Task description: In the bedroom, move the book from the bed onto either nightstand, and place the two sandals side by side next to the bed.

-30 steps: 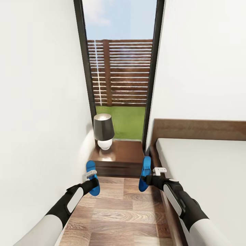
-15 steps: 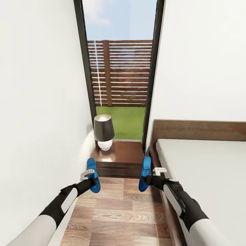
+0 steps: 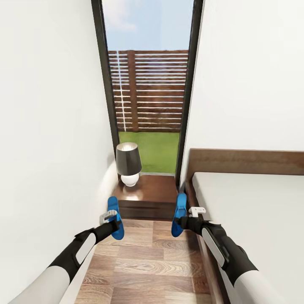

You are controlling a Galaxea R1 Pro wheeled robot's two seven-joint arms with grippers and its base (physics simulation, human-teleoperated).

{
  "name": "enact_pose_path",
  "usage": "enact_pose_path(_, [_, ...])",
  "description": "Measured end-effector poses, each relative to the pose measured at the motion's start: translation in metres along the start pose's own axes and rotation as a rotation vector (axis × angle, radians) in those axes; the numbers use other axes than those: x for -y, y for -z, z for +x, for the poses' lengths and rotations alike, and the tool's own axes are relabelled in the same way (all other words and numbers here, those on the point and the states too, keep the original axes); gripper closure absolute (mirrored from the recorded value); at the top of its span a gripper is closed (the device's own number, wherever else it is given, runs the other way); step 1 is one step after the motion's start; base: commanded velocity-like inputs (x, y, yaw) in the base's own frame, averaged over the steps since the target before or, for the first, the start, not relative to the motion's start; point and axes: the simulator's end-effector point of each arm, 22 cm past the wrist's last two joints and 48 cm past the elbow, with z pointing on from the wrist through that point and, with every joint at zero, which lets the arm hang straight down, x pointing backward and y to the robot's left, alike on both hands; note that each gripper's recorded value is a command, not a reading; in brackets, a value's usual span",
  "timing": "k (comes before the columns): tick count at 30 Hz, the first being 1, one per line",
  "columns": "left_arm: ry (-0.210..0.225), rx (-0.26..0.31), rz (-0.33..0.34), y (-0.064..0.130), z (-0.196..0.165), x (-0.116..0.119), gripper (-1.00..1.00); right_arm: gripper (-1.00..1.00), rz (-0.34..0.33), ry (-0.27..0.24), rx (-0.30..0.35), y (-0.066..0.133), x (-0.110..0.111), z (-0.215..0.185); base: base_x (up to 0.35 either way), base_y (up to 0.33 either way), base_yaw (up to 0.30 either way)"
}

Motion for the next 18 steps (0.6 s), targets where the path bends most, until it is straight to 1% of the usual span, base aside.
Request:
enact_pose_path(4, [0.003, -0.007, -0.002, 0.002, 0.002, 0.001, 1.00, 1.00, 0.000, 0.000, 0.000, 0.003, -0.001, -0.002, 0.000, 0.000, 0.000])
enact_pose_path(7, [0.009, -0.024, -0.013, 0.004, 0.009, -0.005, 1.00, 1.00, 0.000, 0.000, 0.001, 0.005, -0.002, -0.003, 0.000, 0.000, 0.000])
enact_pose_path(9, [0.025, -0.064, -0.041, 0.006, 0.029, -0.019, 1.00, 1.00, 0.003, -0.003, -0.007, 0.006, -0.001, 0.000, 0.000, 0.000, 0.000])
enact_pose_path(11, [0.039, -0.094, -0.063, 0.009, 0.048, -0.035, 1.00, 1.00, 0.017, -0.013, -0.050, 0.003, 0.007, 0.019, 0.000, 0.000, 0.000])
enact_pose_path(12, [0.044, -0.099, -0.070, 0.011, 0.057, -0.044, 1.00, 1.00, 0.029, -0.021, -0.082, 0.001, 0.012, 0.034, 0.000, 0.000, 0.000])
enact_pose_path(14, [0.046, -0.077, -0.070, 0.015, 0.067, -0.057, 1.00, 1.00, 0.059, -0.042, -0.147, -0.003, 0.028, 0.070, 0.000, 0.000, 0.000])
enact_pose_path(15, [0.043, -0.061, -0.069, 0.017, 0.071, -0.063, 1.00, 1.00, 0.077, -0.051, -0.167, -0.004, 0.036, 0.088, 0.000, 0.000, 0.000])
enact_pose_path(16, [0.041, -0.052, -0.074, 0.020, 0.077, -0.070, 1.00, 1.00, 0.094, -0.057, -0.174, -0.005, 0.044, 0.101, 0.000, 0.000, 0.000])
enact_pose_path(18, [0.037, -0.050, -0.091, 0.026, 0.091, -0.081, 1.00, 1.00, 0.121, -0.064, -0.161, -0.005, 0.057, 0.118, 0.000, 0.000, 0.000])
